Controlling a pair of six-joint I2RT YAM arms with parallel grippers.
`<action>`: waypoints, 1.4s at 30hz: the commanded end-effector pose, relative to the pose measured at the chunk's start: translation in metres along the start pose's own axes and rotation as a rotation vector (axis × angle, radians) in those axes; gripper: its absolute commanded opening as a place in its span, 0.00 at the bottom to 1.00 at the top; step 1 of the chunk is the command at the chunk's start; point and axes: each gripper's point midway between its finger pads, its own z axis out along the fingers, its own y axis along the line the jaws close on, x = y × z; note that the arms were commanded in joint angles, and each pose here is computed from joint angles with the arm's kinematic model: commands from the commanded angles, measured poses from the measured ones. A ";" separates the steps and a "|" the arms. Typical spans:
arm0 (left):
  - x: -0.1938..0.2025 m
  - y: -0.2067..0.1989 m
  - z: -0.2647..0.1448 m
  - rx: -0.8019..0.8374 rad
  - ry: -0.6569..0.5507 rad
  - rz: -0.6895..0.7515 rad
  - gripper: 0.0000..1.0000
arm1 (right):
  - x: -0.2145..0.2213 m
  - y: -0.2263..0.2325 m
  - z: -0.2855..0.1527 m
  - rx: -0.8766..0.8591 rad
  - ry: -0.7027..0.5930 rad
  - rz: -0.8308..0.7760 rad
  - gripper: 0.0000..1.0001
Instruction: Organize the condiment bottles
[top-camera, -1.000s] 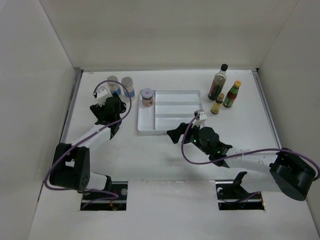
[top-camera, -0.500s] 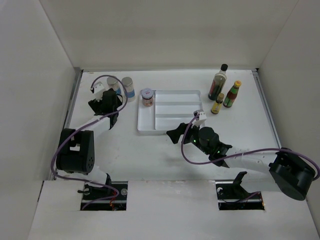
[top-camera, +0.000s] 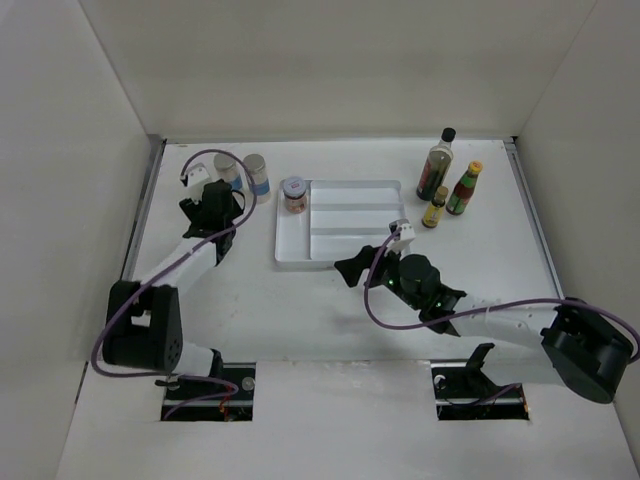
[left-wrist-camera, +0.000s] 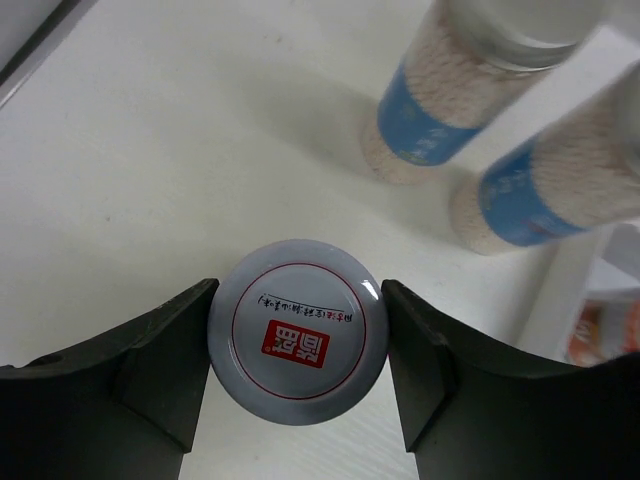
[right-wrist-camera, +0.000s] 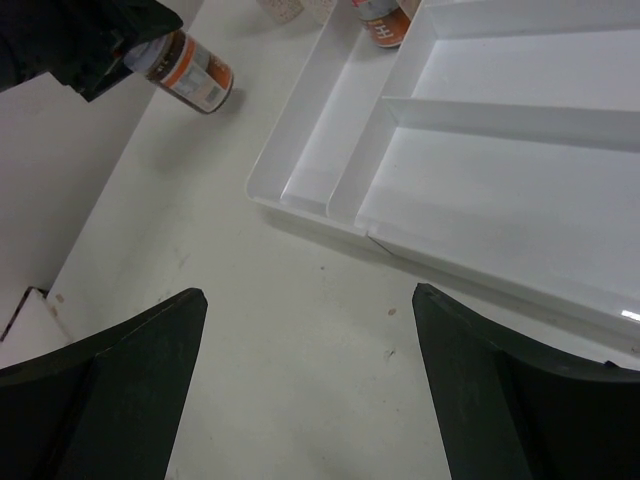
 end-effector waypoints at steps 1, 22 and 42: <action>-0.093 -0.052 -0.066 0.208 -0.227 -0.128 0.38 | -0.035 0.003 -0.009 -0.012 -0.136 0.047 0.88; -0.045 -0.347 -0.104 0.679 -0.162 0.072 0.38 | -0.077 -0.055 -0.045 0.139 -0.335 0.179 0.38; 0.003 -0.335 -0.041 0.599 -0.120 0.103 0.40 | -0.072 -0.054 -0.038 0.132 -0.300 0.172 0.40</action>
